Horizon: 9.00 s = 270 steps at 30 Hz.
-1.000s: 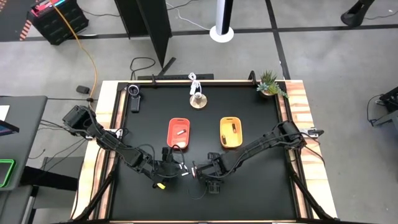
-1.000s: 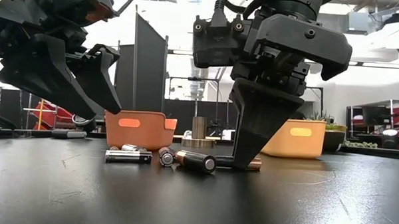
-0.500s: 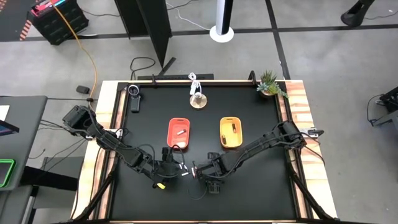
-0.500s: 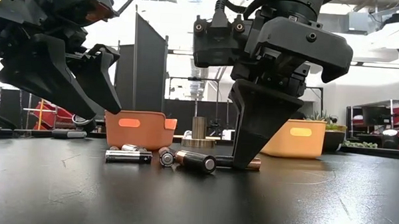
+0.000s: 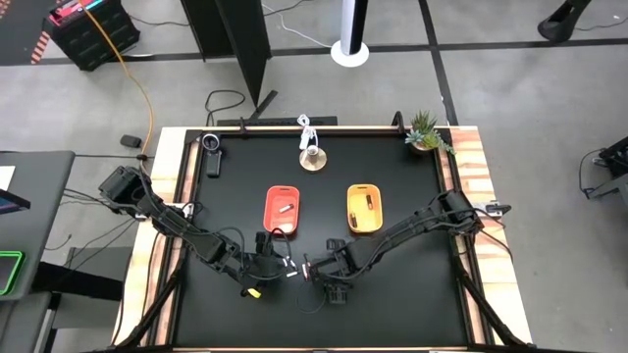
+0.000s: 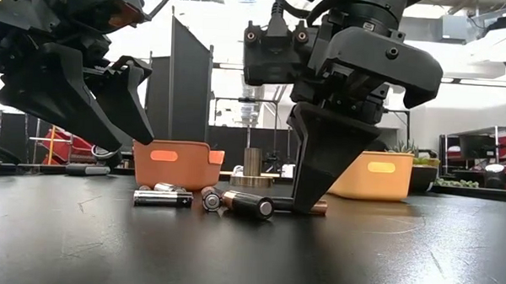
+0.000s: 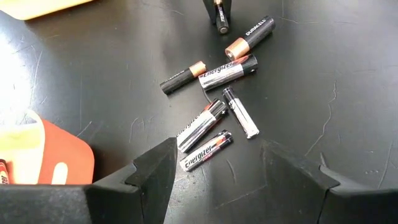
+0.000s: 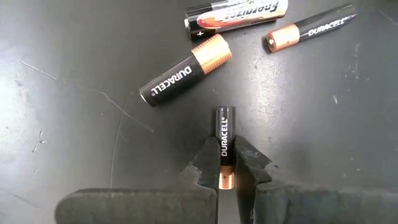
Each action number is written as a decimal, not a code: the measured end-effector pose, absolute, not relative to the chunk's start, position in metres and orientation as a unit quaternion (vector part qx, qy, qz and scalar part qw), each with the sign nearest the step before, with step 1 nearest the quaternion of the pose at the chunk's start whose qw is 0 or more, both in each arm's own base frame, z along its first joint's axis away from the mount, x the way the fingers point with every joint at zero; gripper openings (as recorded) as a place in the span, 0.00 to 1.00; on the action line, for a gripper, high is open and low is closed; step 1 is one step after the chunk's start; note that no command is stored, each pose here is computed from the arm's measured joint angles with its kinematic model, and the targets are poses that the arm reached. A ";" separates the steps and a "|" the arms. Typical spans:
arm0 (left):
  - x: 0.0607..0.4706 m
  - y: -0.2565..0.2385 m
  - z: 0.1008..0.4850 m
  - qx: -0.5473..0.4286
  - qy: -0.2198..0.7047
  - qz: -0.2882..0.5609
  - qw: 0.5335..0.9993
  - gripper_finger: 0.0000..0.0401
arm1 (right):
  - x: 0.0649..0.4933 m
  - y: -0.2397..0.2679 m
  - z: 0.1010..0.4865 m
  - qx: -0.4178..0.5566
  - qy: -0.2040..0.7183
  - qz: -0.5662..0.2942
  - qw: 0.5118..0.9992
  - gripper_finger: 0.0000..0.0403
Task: Sort batteries
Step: Put the black battery into the yellow bin, then put the silver battery into the orange bin, then adjust the silver battery
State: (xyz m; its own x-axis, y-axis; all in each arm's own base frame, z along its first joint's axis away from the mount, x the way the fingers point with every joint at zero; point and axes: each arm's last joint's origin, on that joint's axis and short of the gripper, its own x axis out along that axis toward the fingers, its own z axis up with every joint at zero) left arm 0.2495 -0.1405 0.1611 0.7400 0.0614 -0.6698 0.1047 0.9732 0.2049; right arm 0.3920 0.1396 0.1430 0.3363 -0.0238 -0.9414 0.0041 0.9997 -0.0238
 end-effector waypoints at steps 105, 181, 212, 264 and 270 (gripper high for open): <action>0.276 -0.095 0.163 0.153 0.363 -0.098 0.914 0.56 | 0.317 0.089 0.235 -0.087 0.563 -0.158 0.807 0.58; 0.245 -0.027 0.206 0.136 0.384 0.167 0.898 0.18 | 0.325 0.113 0.239 -0.063 0.500 -0.127 0.855 0.58; 0.165 -0.205 0.185 0.130 0.246 -0.029 0.960 0.64 | 0.384 0.219 0.189 -0.123 0.366 0.102 0.917 0.58; 0.196 -0.353 0.127 0.127 0.244 -0.105 0.956 0.69 | 0.365 0.252 0.195 -0.112 0.329 0.029 0.937 0.58; 0.208 -0.363 0.118 0.132 0.256 -0.097 0.953 0.69 | 0.365 0.252 0.195 -0.109 0.329 0.028 0.938 0.58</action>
State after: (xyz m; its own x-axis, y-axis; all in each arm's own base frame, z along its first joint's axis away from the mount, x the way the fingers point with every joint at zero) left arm 0.2080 -0.3633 0.1176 0.8503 -0.1165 -0.5132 0.2516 0.9465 0.2021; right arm 0.3647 0.2519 0.1947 0.7820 -0.0191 -0.6230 -0.1246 0.9745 -0.1863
